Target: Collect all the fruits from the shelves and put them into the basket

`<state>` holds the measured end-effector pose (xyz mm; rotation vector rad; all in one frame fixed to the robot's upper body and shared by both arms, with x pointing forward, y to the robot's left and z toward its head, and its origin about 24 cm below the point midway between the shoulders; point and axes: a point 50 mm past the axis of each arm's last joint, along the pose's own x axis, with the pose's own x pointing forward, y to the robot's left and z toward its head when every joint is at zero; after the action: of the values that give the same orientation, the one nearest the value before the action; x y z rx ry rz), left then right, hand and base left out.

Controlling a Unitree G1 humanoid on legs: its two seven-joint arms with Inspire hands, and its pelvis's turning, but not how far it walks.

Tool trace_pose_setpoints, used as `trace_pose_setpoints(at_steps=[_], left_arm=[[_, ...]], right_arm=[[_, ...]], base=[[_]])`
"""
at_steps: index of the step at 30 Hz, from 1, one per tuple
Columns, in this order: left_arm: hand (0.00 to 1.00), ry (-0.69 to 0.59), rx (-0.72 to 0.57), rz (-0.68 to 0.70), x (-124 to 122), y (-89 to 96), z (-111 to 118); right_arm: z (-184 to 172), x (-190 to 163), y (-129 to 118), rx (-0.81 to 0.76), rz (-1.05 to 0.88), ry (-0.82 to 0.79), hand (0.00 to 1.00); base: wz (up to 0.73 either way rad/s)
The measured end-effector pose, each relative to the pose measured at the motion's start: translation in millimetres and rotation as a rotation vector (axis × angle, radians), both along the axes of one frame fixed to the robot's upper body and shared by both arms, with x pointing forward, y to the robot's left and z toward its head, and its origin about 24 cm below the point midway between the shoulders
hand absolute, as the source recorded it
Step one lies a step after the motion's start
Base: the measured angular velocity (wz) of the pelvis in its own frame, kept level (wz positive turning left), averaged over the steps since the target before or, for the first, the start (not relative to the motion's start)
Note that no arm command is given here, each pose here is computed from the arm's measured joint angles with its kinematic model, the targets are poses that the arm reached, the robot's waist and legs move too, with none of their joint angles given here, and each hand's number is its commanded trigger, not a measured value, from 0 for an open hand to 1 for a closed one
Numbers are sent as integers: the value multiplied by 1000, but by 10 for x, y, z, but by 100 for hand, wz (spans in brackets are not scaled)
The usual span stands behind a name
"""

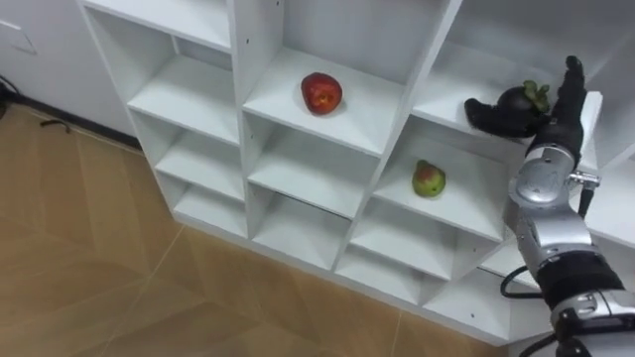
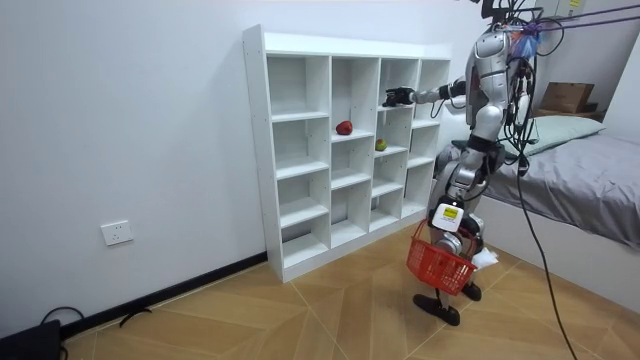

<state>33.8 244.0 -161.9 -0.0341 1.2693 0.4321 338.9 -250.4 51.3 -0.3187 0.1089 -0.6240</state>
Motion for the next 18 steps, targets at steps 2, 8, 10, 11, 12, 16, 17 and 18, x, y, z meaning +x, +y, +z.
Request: trace_pose_setpoints(at_steps=[2, 8, 10, 11, 12, 16, 17, 18], left_arm=[[100, 2, -2, -4, 10, 1, -2], [100, -4, -1, -17, 50, 6, 3], [100, -7, -1, -18, 72, 5, 3], [100, -8, -1, -19, 85, 5, 2], [100, -10, -1, -19, 90, 4, 3], [100, -12, 3, -27, 111, 3, 5], [100, -12, 3, -29, 116, 5, 6], [100, -13, 4, -30, 119, 6, 6]], right_arm=[[-2, -25, -122, -34, -22, 13, 100], [40, -34, -256, -63, -50, 17, 100], [58, -36, -283, -70, -55, 14, 100], [68, -38, -302, -74, -57, 13, 100], [71, -39, -309, -76, -56, 14, 100], [101, -41, -358, -87, -59, 15, 100], [103, -41, -361, -89, -60, 16, 100], [106, -40, -363, -89, -60, 17, 100]], base=[[2], [0], [0], [0], [0], [0], [0], [0]])
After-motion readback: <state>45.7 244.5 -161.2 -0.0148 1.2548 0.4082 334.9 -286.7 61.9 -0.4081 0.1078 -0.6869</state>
